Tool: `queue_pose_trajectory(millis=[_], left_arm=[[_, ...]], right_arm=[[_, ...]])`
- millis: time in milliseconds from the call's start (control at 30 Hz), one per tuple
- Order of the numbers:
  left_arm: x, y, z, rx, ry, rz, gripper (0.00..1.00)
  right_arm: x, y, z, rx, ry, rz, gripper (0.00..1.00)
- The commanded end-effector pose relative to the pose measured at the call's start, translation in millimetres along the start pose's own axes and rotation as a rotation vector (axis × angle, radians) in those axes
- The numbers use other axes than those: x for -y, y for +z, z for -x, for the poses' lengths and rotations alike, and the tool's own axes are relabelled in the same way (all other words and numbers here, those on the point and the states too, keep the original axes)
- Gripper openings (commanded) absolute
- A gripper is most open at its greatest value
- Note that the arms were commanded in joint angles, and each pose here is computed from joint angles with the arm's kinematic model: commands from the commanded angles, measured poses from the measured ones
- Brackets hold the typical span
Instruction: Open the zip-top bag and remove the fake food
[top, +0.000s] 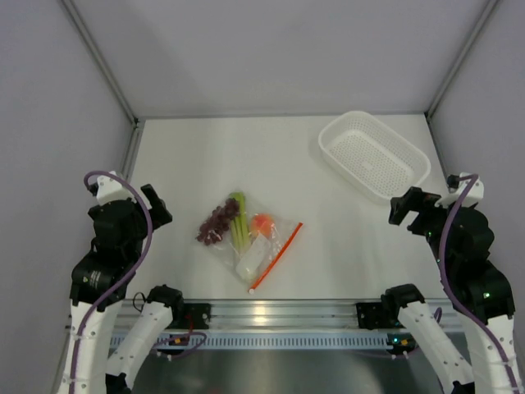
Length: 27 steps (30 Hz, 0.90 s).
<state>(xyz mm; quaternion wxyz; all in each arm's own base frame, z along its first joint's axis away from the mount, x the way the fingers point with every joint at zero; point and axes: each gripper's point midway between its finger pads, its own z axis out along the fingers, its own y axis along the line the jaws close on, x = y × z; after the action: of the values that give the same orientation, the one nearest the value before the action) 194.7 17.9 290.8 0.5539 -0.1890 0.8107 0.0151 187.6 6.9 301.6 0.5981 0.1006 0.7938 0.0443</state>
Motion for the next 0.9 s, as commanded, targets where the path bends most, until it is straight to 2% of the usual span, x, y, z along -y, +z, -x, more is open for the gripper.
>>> queue_pose_trajectory(millis=[0, 200, 367, 467, 600, 700, 867], left_arm=[[-2.9, 1.1, 12.0, 0.041, -0.025, 0.033, 0.99], [13.3, 22.5, 4.6, -0.051, -0.010, 0.032, 0.99], [37.7, 55.7, -20.8, -0.213, 0.007, 0.017, 0.99], [46.6, 67.7, -30.2, -0.250, 0.027, 0.041, 0.97], [71.2, 72.0, -44.9, -0.248, 0.124, 0.061, 0.96], [113.3, 62.1, -72.5, -0.263, 0.239, -0.011, 0.96], [152.5, 55.6, -109.9, -0.253, 0.368, -0.027, 0.92]], right_arm=[[-9.7, 0.9, 7.4, 0.045, 0.059, 0.045, 0.99], [-38.7, 6.3, -5.3, 0.014, 0.081, 0.204, 1.00], [-47.7, 16.3, -18.2, -0.023, 0.092, 0.244, 0.99], [-49.2, 20.5, -24.7, -0.049, 0.076, 0.250, 0.99], [-47.6, 24.7, -32.3, -0.068, 0.061, 0.244, 0.99], [-47.0, 24.2, -33.3, -0.073, 0.049, 0.244, 0.99], [-37.9, 22.0, -29.6, -0.060, 0.020, 0.201, 0.99]])
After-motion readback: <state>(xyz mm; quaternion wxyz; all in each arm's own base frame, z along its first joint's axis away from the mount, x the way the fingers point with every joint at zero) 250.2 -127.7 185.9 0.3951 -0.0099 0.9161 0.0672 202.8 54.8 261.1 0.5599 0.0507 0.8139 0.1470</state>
